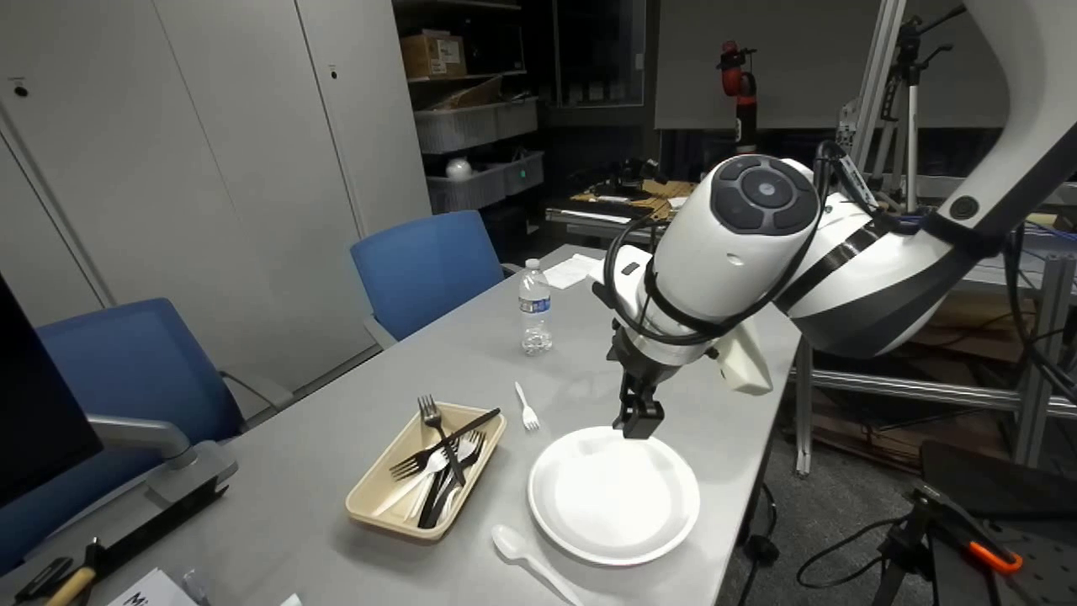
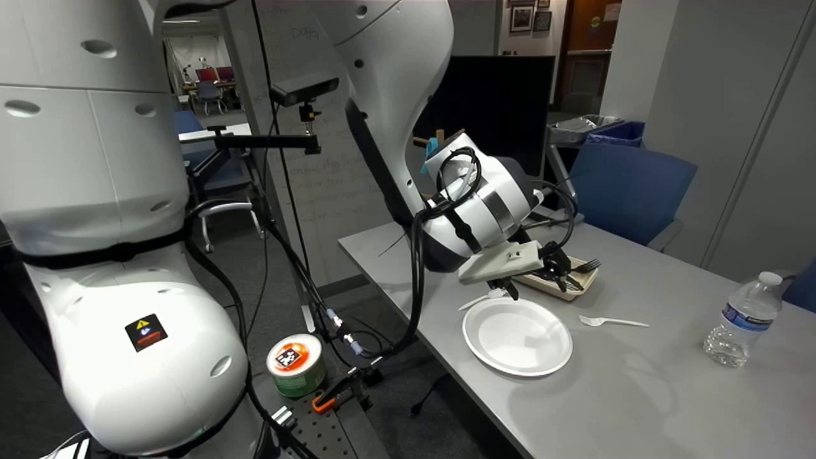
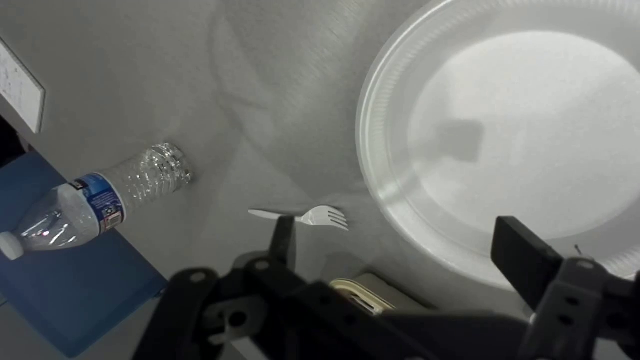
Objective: Pick both black forks on the table and put them on the tray
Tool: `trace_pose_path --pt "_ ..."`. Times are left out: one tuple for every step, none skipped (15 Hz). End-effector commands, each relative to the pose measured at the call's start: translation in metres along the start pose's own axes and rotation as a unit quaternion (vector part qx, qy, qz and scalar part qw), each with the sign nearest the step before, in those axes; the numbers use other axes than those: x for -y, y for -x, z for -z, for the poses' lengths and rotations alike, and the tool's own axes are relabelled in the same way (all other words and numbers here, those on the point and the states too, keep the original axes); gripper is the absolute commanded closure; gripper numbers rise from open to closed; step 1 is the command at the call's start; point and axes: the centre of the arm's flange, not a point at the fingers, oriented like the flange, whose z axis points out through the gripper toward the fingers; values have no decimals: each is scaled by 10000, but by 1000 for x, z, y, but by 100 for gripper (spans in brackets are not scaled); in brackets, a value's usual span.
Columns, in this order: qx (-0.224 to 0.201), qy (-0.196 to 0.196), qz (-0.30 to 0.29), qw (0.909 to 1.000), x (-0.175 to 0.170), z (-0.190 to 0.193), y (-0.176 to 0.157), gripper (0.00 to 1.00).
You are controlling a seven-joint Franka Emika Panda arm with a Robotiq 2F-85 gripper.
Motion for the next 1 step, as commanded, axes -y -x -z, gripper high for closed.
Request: trace_pose_path --pt "0 0 0 10000 0 0 0 0"
